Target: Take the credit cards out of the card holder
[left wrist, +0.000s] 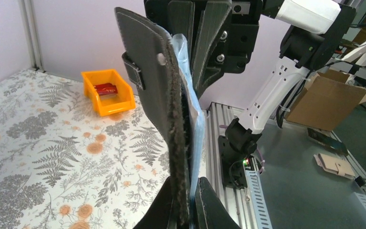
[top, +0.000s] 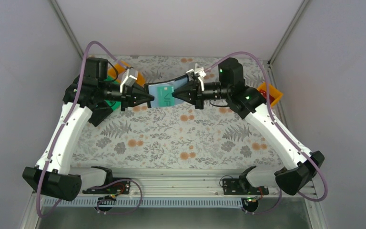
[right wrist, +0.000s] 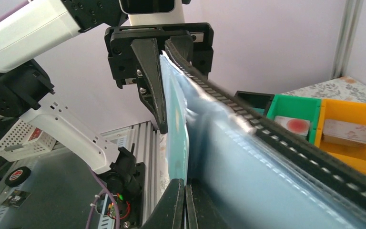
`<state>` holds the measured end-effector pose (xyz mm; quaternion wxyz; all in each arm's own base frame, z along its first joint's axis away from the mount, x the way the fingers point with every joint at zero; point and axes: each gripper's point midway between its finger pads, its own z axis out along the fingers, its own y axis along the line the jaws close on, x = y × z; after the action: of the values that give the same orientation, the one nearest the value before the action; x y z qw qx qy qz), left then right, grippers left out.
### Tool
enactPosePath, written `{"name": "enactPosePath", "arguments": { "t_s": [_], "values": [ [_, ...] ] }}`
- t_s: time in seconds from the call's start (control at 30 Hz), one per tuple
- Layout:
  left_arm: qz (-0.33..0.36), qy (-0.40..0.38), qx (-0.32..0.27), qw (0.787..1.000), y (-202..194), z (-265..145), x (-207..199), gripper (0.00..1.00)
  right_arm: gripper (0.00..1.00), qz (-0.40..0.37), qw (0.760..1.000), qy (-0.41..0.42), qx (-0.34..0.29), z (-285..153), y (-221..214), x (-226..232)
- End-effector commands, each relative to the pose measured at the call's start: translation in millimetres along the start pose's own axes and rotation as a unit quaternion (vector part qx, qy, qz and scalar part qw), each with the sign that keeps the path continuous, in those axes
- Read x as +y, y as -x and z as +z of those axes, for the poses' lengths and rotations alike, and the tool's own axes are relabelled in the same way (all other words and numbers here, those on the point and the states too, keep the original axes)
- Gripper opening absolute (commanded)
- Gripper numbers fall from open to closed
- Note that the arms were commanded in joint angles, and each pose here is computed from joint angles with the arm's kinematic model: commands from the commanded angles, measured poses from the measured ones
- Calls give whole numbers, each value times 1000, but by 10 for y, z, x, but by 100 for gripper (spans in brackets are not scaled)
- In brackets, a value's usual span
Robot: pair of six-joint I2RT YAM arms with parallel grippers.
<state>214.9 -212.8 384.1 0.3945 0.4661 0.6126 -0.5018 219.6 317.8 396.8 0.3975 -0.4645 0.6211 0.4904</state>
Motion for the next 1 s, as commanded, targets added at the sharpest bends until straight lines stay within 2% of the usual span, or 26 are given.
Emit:
{"name": "enactPosePath", "arguments": {
  "t_s": [0.0, 0.3, 0.6, 0.7, 0.8, 0.87, 0.97],
  "values": [
    [25, -11, -8, 1000, 51, -21, -76, 3, 4, -16, 999, -45, -6, -185, 36, -88],
    [22, -22, -8, 1000, 15, -9, -80, 2, 4, -13, 996, -85, 0, -360, -7, -193],
    [-10, -11, 0, 1000, -119, 35, 141, 2, 4, 21, 980, -199, 13, -733, -170, -548],
    [-65, 30, 13, 997, -389, 95, 446, 2, 4, 23, 974, -226, 3, -861, -102, -592],
    [-132, 68, 37, 988, -858, 201, 784, 2, 4, 25, 975, -222, -2, -888, -33, -560],
    [-152, 58, 70, 984, -1175, 368, 836, 2, 4, 32, 976, -215, 0, -868, -37, -556],
    [-136, -6, 127, 983, -1461, 785, 648, 2, 4, 43, 977, -207, 2, -832, -86, -570]
  ]
}}
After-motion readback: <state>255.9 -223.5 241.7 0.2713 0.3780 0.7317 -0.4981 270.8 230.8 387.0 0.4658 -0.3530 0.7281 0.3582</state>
